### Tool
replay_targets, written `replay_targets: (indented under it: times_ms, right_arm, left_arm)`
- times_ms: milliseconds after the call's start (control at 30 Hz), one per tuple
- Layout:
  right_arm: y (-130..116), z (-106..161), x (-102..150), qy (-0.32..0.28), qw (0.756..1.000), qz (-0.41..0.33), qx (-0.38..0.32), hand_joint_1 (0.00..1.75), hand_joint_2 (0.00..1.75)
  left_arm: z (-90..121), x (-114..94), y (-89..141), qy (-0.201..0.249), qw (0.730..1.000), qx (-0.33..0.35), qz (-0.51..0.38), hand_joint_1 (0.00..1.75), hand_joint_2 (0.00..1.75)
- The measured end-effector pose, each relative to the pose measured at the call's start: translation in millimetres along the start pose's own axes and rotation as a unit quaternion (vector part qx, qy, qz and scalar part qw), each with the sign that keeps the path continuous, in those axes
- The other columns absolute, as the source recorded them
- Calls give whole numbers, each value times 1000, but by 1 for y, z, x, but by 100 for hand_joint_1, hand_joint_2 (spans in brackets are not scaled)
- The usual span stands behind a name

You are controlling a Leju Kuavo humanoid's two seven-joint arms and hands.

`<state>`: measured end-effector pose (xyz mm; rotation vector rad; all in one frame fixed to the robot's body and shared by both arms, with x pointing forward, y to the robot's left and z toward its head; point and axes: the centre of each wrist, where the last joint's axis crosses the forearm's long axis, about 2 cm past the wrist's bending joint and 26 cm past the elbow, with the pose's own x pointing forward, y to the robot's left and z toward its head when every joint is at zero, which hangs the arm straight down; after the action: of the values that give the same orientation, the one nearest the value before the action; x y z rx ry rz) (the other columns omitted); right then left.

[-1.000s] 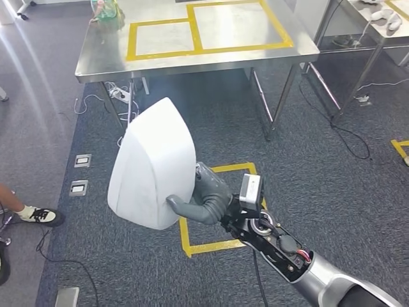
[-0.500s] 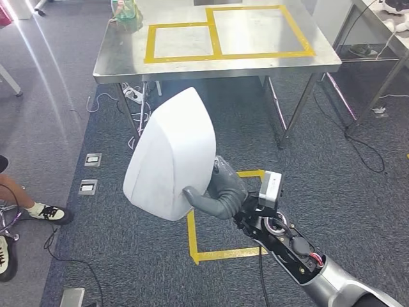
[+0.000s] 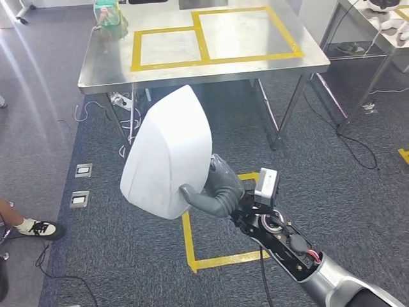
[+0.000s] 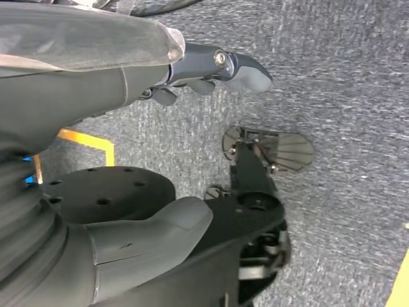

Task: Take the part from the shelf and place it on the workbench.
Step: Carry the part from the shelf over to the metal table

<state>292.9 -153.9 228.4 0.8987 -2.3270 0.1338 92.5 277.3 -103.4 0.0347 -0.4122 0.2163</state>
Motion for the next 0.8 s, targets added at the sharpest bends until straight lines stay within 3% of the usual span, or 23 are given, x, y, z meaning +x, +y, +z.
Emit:
replay_targets:
  times_ms: [800]
  right_arm:
    - [-8,2,5,-5,1000,9,4,175,175]
  left_arm:
    - [0,3,-5,-1,1000,-5,2,0,175]
